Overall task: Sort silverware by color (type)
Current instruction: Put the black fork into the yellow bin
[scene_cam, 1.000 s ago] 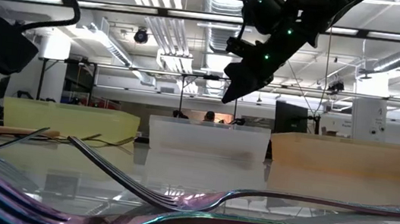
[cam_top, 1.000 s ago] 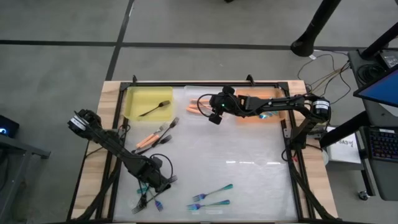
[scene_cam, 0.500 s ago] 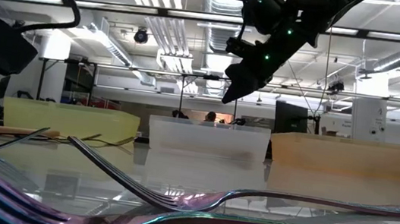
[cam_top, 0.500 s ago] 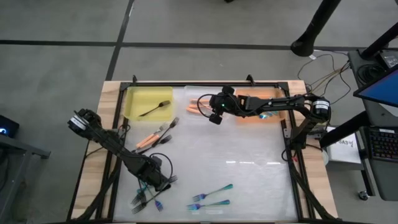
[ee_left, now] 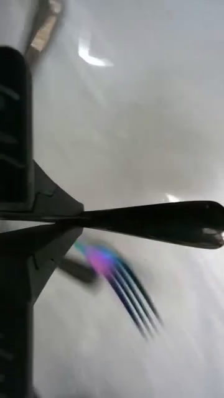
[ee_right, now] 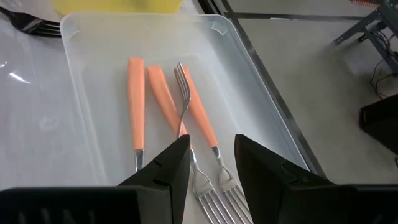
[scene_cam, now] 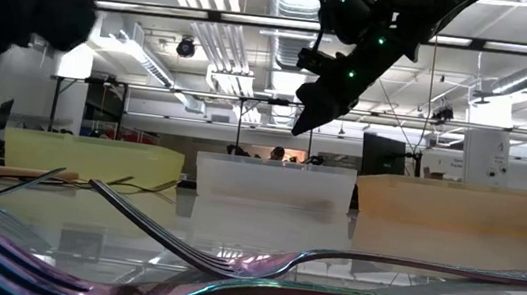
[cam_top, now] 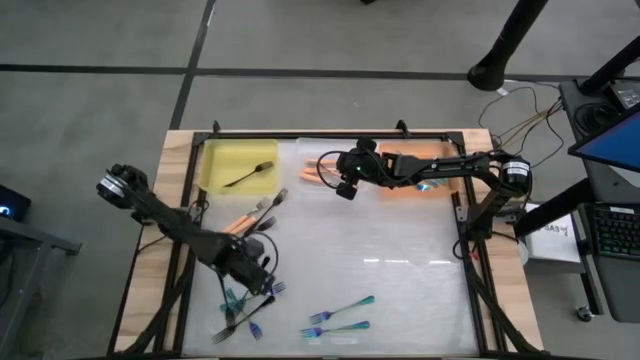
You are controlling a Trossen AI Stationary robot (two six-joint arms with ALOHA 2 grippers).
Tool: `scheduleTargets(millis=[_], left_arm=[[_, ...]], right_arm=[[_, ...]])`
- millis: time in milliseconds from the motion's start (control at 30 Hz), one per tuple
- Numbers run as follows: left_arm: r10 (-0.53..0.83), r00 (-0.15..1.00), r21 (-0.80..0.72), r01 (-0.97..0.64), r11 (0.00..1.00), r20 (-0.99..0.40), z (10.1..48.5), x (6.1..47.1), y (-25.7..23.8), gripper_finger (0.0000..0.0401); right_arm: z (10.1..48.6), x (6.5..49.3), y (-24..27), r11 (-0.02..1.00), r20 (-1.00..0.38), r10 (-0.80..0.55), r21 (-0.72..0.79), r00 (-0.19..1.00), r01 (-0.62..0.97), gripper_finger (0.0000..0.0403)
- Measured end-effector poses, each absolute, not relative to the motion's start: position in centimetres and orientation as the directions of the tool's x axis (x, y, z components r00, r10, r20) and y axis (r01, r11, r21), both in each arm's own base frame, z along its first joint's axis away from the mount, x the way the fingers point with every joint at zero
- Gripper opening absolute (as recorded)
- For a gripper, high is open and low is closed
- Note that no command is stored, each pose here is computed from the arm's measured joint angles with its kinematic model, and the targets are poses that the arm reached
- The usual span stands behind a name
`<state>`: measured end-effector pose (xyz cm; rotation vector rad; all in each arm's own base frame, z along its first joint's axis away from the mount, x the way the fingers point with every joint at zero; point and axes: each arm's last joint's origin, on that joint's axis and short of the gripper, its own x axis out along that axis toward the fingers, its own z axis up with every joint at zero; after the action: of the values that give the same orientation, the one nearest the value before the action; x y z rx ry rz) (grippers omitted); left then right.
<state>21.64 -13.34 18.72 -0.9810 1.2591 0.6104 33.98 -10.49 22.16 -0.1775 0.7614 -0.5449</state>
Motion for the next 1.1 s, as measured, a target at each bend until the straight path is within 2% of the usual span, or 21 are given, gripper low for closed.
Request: scheduleTargets(millis=[167,267,533,700,833,967,1100], left_arm=[[0.046,0.366,-0.295,-0.813,0.502,-0.93,21.9,22.3,-11.2,0.0002],[0.202,0.43,-0.265,-0.797,0.542,-0.88,24.1,22.8,-9.5,0.0002],[0.574,0.45,0.022,-0.774,0.633,-0.684,29.4,24.5,-4.1,0.0002],[0.714,0.393,0.275,-0.731,0.625,-0.579,32.1,25.2,-0.6,0.0001],[0.765,0.315,0.437,-0.672,0.598,-0.562,32.7,25.2,2.3,0.0001],[0.793,0.187,0.558,-0.618,0.554,-0.58,31.2,24.4,5.4,0.0001],[0.776,0.053,0.593,-0.613,0.522,-0.629,28.8,23.1,8.4,0.0001]], right_arm=[[22.2,34.0,-10.5,0.847,-0.6,-0.53,-0.344,0.599,0.405,0.0118],[22.3,34.1,-10.5,0.847,-0.598,-0.531,-0.344,0.601,0.405,0.0118],[22.3,34.1,-10.5,0.847,-0.598,-0.53,-0.344,0.601,0.405,0.0118],[22.3,34.1,-10.5,0.847,-0.598,-0.531,-0.342,0.6,0.407,0.0118],[22.2,34.0,-10.5,0.847,-0.601,-0.53,-0.342,0.598,0.407,0.0118],[22.2,34.0,-10.5,0.847,-0.602,-0.53,-0.342,0.598,0.406,0.0118],[22.2,34.0,-10.5,0.848,-0.603,-0.529,-0.342,0.597,0.405,0.0118]])
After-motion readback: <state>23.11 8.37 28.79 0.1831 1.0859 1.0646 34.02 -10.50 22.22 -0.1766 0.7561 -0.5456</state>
